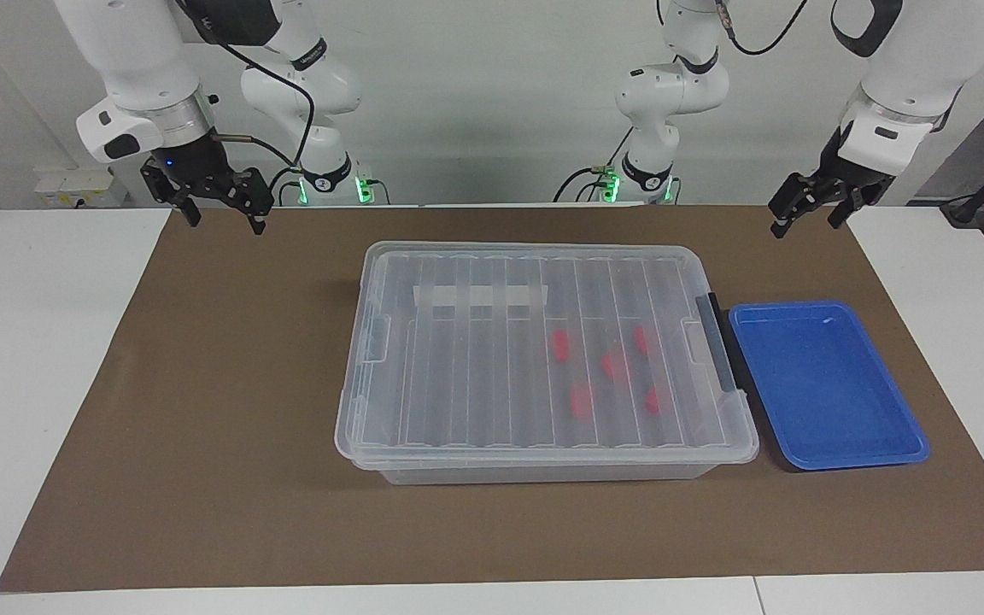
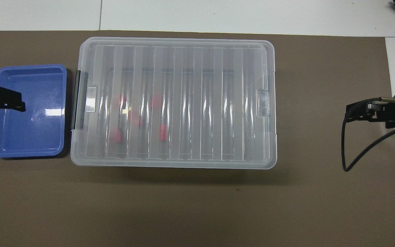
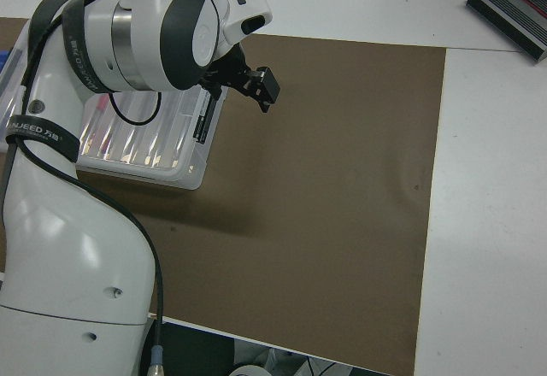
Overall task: Place red block in blue tray from box
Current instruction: 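Move the left and right grippers toward the clear box lid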
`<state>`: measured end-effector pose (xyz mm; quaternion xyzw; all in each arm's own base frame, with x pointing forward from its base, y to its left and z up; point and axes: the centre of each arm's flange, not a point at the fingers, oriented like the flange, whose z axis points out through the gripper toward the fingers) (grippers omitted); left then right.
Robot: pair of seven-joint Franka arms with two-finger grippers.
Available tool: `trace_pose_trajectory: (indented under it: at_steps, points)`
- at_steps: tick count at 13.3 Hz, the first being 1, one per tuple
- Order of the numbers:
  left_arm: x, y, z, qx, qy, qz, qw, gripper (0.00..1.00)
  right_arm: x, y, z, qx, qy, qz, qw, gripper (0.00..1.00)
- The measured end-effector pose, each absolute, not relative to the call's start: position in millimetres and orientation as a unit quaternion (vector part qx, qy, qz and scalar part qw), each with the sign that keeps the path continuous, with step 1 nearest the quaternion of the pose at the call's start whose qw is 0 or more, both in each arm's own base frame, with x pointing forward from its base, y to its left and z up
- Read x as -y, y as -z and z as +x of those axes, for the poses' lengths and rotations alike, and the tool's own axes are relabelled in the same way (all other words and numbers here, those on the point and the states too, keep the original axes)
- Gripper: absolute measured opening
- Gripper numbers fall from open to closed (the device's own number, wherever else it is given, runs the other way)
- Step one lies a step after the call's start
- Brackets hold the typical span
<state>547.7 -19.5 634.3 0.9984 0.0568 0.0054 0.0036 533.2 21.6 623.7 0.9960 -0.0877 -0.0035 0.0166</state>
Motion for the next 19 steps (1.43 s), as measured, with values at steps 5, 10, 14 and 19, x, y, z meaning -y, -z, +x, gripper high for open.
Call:
trace_pose_trajectory:
  at_steps: [5,10,14,19]
  points:
    - [19.5,-634.3,547.7,-0.057,-0.005,0.998,0.004,1.0,-21.9,-623.7,533.6,0.087,0.002,0.996,0.016,1.0]
    - [22.0,-634.6,547.9,-0.054,-0.007,0.998,0.004,1.0,-45.1,-610.6,542.3,0.065,-0.022,0.998,0.013,1.0]
    - [21.1,-637.3,551.3,-0.055,-0.022,0.998,0.006,1.0,-75.3,-577.2,551.9,0.044,-0.038,0.998,0.008,0.99]
    - [18.9,-636.3,553.3,-0.057,-0.029,0.998,0.006,1.0,-126.9,-523.9,565.9,0.049,-0.044,0.998,-0.001,0.97]
